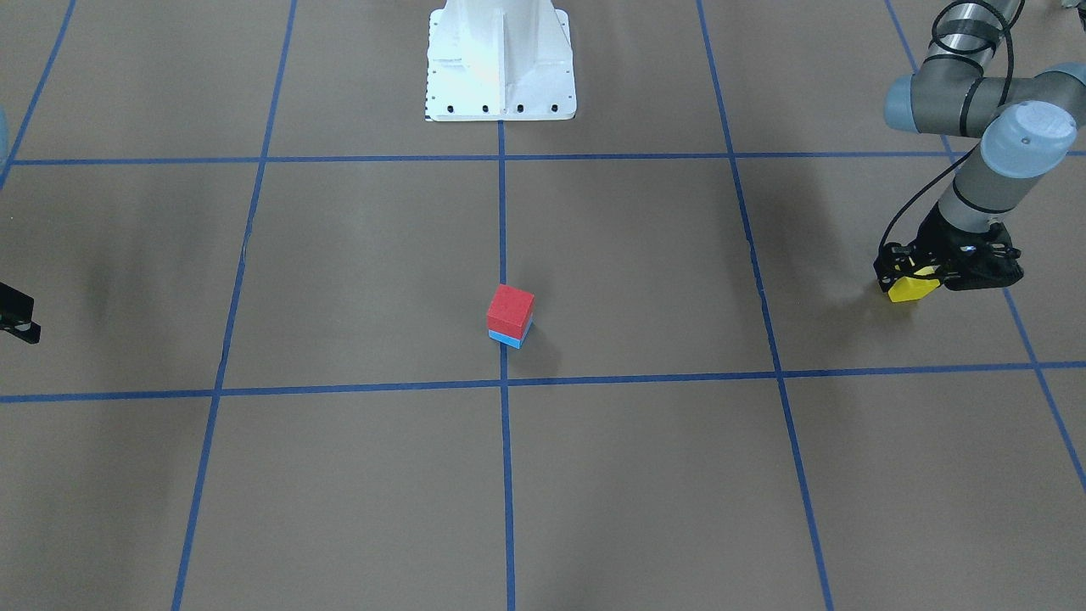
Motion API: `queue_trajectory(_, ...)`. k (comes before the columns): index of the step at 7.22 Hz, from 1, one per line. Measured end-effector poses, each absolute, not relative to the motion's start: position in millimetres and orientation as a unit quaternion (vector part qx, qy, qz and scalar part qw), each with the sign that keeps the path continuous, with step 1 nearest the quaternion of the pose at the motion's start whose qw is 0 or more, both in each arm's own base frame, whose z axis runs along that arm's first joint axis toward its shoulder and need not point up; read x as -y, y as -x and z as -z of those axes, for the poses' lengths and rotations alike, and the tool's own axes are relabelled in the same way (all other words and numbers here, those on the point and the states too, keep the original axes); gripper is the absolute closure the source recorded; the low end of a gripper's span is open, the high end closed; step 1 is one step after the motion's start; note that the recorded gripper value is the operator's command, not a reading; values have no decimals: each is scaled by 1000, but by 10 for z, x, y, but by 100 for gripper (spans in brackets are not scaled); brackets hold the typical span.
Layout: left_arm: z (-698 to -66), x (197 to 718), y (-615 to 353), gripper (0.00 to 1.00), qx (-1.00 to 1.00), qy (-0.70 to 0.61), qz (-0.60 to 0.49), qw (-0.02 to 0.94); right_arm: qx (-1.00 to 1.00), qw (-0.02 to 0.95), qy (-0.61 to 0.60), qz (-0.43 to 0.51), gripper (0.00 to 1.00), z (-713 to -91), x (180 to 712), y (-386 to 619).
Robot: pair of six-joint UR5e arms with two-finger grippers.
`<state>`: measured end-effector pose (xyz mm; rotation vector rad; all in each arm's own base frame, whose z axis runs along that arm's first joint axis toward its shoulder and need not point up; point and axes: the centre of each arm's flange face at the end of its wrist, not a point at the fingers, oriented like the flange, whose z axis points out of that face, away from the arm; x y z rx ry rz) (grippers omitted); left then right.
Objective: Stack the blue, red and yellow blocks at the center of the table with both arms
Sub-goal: 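Carry the yellow cube with the left gripper onto the red cube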
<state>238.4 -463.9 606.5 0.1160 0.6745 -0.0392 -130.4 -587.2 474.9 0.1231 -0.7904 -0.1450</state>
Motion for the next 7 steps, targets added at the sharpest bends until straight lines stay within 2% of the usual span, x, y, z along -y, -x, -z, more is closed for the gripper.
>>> queue_trajectory(2, -5942, 4633, -2378, 100, -342, -54, 14, 938, 385, 918, -60, 70, 1, -4750, 5872, 1302)
queue_trajectory(4, -5376, 4665, -2372, 100, -358, -38, 12, 933, 385, 918, -61, 69, 1, -4747, 5879, 1274)
queue_trajectory(5, -4764, 4793, -2474, 100, -357, -34, 6, 933, 385, 918, -62, 69, 1, -4750, 5884, 1256)
queue_trajectory(7, -2922, 5140, -3019, 100, -356, -32, -24, 934, 385, 918, -62, 68, 1, -4760, 5884, 1234)
